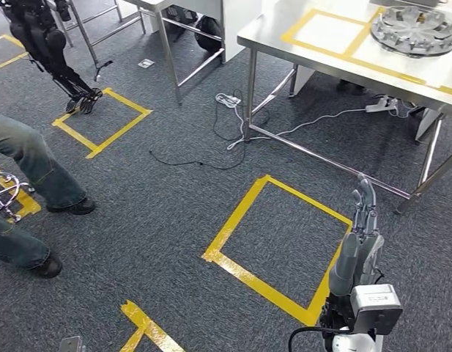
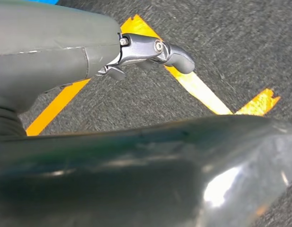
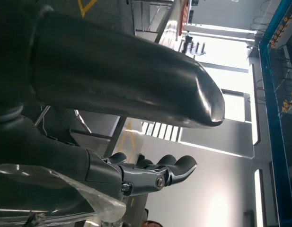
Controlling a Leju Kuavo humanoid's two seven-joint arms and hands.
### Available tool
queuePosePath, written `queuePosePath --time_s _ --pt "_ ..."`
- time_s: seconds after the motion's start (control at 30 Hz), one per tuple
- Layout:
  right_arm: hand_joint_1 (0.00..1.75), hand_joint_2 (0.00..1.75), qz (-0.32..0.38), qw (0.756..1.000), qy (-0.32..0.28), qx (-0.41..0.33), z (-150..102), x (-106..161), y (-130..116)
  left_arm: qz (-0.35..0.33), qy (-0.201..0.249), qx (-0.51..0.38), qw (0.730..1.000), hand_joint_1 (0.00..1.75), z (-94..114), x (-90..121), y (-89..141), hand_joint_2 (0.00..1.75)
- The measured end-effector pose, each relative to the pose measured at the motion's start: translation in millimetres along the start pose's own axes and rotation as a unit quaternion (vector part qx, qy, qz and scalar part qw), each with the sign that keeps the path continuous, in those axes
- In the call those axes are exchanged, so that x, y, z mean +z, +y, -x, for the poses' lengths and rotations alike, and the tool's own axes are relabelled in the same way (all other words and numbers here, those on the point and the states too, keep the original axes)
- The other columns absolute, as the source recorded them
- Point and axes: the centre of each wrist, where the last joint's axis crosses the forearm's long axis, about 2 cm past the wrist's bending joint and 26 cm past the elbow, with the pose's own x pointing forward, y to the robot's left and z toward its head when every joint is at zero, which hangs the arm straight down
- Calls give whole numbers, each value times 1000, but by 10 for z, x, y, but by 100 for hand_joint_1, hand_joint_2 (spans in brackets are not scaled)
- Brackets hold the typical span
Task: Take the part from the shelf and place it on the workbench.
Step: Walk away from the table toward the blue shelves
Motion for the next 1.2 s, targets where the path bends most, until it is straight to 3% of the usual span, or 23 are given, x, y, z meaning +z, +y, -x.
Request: queuePosePath --time_s 1.2 --pt "0 0 -2 1000 -10 1 -39 -20 13 2 1 1 1000 0 9 4 -6 0"
